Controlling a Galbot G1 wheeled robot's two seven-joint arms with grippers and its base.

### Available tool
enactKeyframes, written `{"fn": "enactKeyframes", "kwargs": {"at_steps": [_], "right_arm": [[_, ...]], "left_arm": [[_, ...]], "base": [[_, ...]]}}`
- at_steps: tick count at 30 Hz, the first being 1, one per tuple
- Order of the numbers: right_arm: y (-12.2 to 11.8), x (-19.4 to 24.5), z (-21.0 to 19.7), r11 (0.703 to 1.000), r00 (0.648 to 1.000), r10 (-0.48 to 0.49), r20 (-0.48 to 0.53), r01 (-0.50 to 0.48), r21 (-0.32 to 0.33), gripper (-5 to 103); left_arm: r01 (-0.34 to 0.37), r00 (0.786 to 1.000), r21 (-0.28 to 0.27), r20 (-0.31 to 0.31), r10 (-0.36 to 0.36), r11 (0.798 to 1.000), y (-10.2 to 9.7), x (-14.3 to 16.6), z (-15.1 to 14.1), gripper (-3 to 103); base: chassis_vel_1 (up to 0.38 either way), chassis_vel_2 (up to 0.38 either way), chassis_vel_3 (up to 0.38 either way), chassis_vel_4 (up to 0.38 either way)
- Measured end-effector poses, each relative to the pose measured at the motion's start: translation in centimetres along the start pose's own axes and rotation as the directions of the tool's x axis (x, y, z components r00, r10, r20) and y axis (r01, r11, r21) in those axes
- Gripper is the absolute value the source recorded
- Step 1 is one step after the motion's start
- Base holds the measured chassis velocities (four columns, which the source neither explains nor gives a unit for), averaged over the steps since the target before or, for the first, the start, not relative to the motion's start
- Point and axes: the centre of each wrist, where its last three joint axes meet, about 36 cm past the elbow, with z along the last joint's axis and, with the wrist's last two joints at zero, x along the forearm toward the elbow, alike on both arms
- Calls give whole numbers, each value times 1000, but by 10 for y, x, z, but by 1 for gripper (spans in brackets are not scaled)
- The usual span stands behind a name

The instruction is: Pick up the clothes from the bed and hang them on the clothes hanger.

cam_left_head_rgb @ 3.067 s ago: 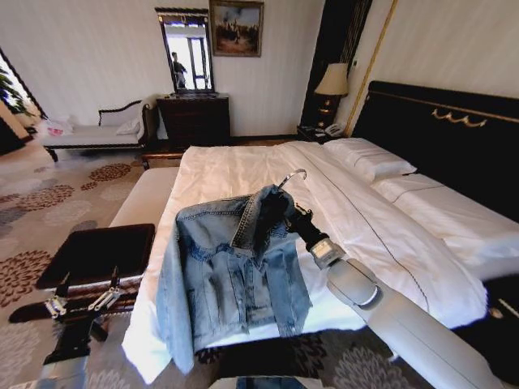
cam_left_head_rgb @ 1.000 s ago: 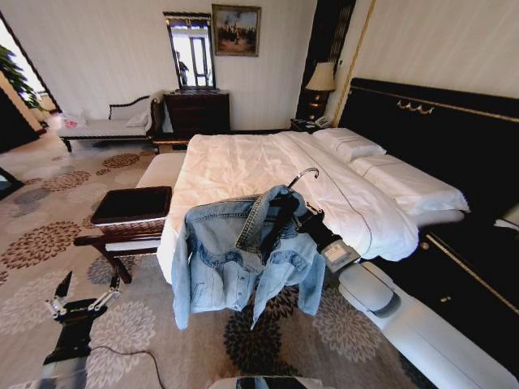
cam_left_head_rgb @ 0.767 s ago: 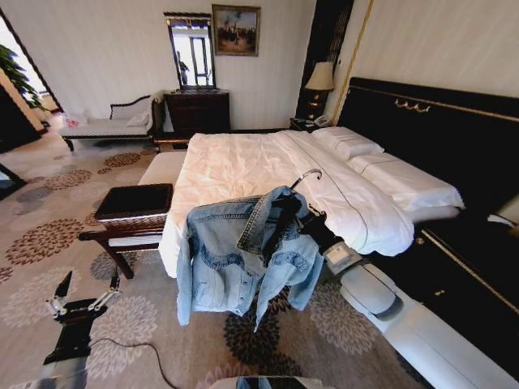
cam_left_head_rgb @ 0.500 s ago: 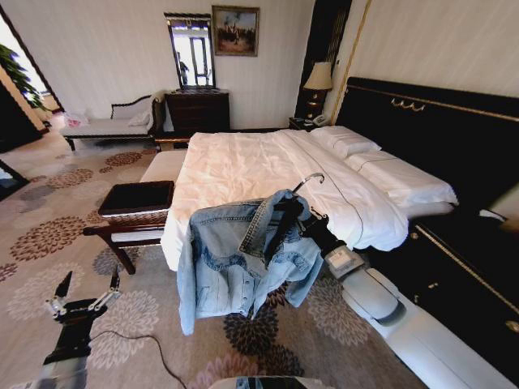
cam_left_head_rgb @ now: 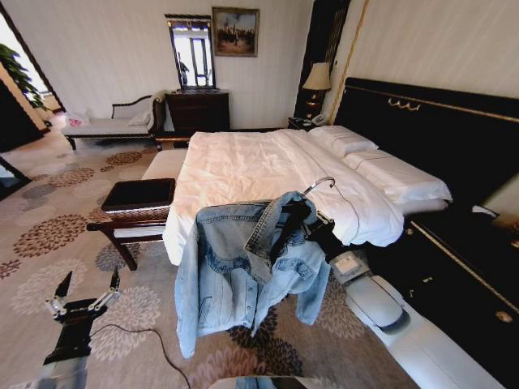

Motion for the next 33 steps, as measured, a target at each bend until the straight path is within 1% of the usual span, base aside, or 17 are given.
{"fn": "enactKeyframes", "kwargs": {"at_steps": [7,11,23,33], "right_arm": [[9,5,7,1000,1000,4,-31,-5,-29,20],[10,7,10,999,999,20,-43,-22,-36,20],[7,11,14,999,998,36,-49,-38,-25,20],[14,19,18,999,997,39,-66,-41,-26,20]], "left_arm": [[0,1000,0,0,0,1000,0,0,0,100],[0,1000,0,0,0,1000,0,0,0,100],[0,1000,0,0,0,1000,0,0,0,100],[0,1000,0,0,0,1000,0,0,0,100]], "base": [[0,0,0,0],[0,0,0,0],[-28,-37,36,35],[0,0,0,0]]}}
